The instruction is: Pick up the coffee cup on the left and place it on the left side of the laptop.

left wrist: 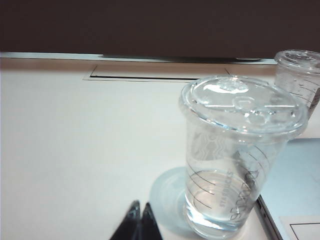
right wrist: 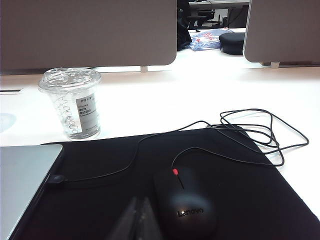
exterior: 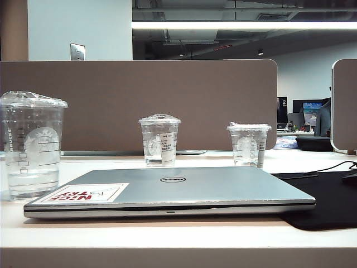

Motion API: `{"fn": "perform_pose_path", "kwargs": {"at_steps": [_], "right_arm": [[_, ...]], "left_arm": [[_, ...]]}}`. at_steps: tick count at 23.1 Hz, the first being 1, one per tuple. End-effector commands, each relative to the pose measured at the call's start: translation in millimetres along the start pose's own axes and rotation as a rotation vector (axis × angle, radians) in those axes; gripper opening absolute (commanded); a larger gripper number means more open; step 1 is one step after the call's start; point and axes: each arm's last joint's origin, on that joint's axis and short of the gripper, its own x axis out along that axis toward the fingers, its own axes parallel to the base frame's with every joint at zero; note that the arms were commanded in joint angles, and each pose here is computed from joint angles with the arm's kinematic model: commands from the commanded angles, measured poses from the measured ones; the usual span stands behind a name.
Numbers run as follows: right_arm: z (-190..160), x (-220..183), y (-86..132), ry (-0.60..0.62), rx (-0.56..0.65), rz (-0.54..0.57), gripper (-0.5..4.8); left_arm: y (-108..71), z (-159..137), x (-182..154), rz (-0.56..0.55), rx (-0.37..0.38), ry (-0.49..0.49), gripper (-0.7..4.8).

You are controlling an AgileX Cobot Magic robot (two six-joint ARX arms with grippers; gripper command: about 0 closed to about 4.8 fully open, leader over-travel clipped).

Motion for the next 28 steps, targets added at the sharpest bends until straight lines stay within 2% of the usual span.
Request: {"fn": "perform_pose_path", "kwargs": {"at_steps": [1, 9, 16, 28], "right_arm": [[0.4, 0.2, 0.0, -0.015, 0.003, 0.000, -0.04], [0.4, 0.2, 0.0, -0.015, 0.003, 0.000, -0.04], [0.4, 0.2, 0.0, -0.015, 0.003, 0.000, -0.05], [0.4, 0.2, 0.0, -0.015, 0.003, 0.000, -0.04]], "left_arm": [[0.2, 2.3, -0.3, 0.005, 0.009, -0.016, -0.05], [0.2, 2.7, -0.3, 0.004, 0.019, -0.019, -0.05], [0.1, 6.7, -0.4, 0.004, 0.021, -0.060, -0.05], [0.1, 6.7, -0.4, 0.001, 0.018, -0.060, -0.05]]}}
